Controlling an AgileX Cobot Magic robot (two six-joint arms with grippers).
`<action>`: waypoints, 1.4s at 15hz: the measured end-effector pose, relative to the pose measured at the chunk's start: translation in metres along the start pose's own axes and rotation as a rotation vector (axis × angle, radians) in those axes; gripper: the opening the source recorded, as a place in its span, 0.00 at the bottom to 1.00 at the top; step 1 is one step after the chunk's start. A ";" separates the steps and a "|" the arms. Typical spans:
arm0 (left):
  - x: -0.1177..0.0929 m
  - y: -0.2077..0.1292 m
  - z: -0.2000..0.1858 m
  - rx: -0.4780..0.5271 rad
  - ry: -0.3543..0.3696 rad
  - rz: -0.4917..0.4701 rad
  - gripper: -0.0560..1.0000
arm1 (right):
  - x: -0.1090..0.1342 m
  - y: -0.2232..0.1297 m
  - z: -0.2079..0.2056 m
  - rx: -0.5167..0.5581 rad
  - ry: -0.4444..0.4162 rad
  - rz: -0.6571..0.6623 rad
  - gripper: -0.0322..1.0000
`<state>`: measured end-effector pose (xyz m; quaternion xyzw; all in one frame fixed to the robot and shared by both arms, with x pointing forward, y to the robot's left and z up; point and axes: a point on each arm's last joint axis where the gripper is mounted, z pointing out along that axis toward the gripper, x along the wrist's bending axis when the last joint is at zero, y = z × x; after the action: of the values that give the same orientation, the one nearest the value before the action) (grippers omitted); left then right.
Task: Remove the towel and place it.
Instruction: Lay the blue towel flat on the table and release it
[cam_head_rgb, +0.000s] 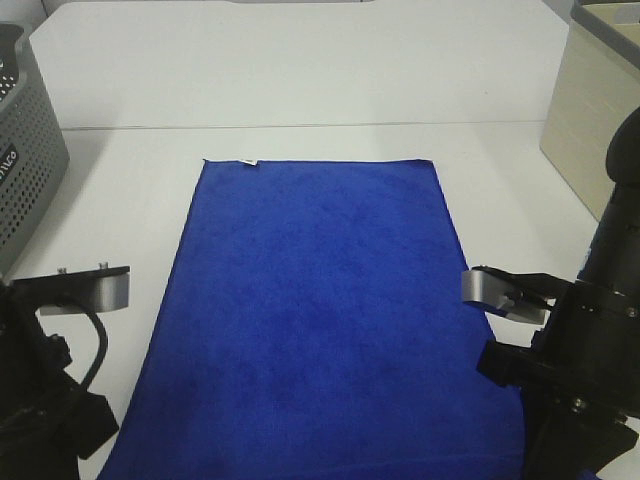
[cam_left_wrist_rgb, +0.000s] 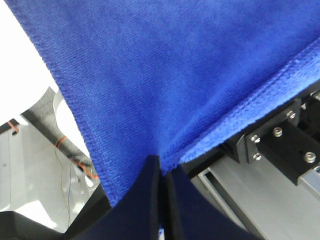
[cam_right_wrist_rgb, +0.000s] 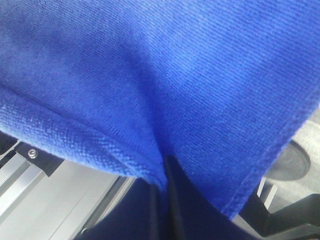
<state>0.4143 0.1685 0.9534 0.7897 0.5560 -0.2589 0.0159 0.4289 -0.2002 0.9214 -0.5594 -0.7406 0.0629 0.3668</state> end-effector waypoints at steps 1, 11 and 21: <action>0.003 0.004 0.006 0.031 -0.002 -0.001 0.05 | -0.002 0.003 0.003 0.016 0.002 0.009 0.05; 0.018 0.020 0.041 0.197 -0.020 -0.024 0.05 | -0.014 0.019 0.024 0.133 0.045 0.086 0.05; 0.023 0.017 0.041 0.238 0.036 0.012 0.05 | -0.019 0.016 0.025 0.154 -0.011 0.069 0.23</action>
<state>0.4189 0.1698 0.9040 0.7937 0.5169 -0.3087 -0.0867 0.4286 -0.2032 0.8862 -0.5543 -0.7158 0.1354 0.4026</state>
